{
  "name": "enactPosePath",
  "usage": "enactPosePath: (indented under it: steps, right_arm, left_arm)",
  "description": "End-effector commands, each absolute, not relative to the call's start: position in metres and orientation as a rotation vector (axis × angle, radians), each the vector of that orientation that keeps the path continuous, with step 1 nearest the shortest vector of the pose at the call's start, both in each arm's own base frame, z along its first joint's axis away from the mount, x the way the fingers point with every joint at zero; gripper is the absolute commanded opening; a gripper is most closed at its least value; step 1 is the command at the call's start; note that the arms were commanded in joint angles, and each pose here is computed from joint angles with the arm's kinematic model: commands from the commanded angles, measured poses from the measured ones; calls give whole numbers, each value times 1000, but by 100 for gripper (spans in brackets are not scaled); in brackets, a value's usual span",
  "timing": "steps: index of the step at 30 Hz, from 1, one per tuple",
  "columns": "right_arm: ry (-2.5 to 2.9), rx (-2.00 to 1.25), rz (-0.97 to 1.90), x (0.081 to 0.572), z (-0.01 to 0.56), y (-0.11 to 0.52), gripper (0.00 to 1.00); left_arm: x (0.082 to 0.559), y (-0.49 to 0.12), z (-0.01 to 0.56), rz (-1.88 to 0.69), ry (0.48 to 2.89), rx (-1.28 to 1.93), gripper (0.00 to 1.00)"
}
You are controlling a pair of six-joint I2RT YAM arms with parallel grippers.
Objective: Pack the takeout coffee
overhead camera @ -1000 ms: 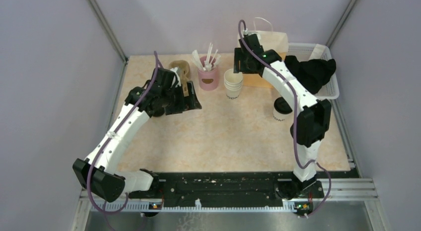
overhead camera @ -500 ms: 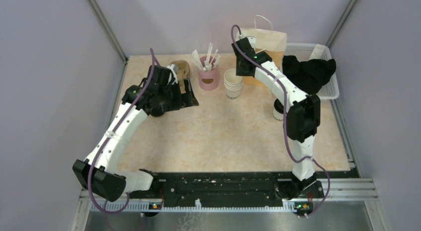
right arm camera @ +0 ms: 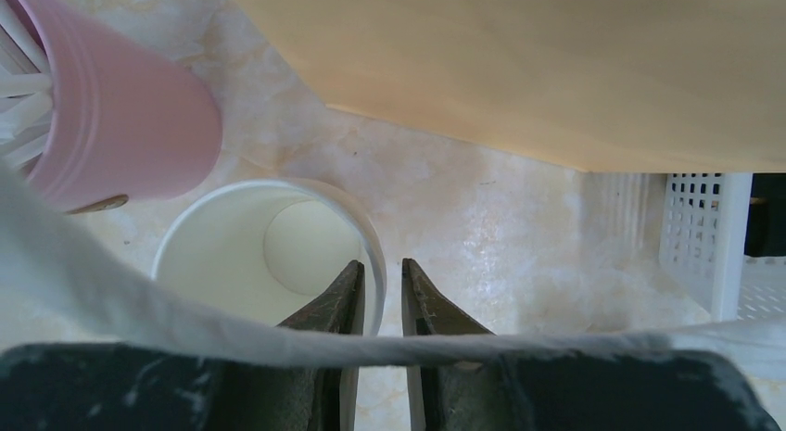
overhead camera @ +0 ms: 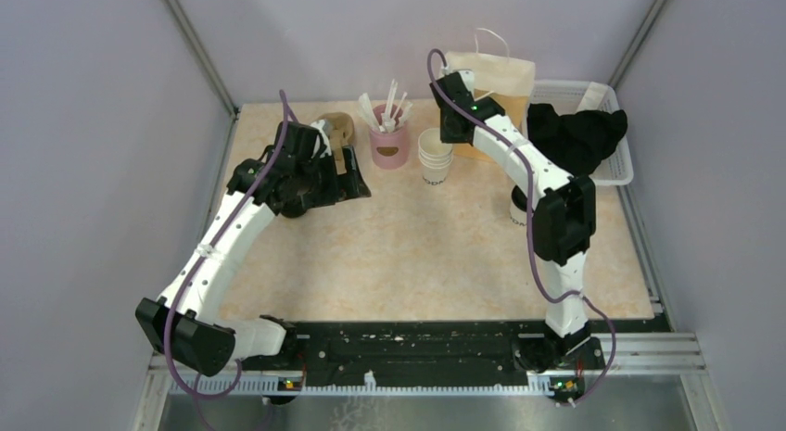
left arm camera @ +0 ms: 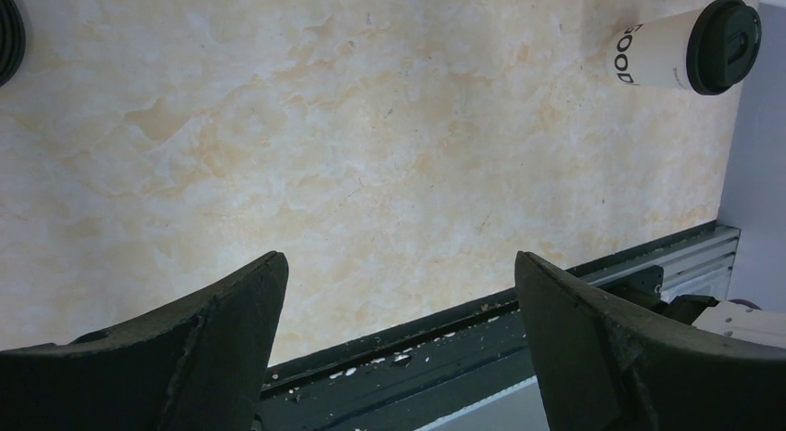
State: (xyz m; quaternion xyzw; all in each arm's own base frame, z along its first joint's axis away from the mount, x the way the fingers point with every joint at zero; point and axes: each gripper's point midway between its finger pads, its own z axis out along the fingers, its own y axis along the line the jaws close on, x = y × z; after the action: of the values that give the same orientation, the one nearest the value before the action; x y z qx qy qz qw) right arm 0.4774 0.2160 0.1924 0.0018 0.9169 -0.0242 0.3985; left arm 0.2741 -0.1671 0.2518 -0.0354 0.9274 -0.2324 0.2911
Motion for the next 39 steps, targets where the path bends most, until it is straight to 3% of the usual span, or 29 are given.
enactPosePath:
  steps: [1, 13, 22, 39]
  right_arm:
    - [2285, 1, -66, 483, 201, 222, 21]
    - [2298, -13, -81, 483, 193, 224, 15]
    - [2271, -11, -54, 483, 217, 229, 0]
    - [2147, 57, 107, 468, 271, 225, 0]
  left_arm:
    - [275, -168, 264, -656, 2422, -99, 98]
    - [275, -168, 264, -657, 2421, -99, 98]
    - [277, -168, 266, -654, 2417, -90, 98]
    - [275, -169, 273, -681, 2395, -81, 98]
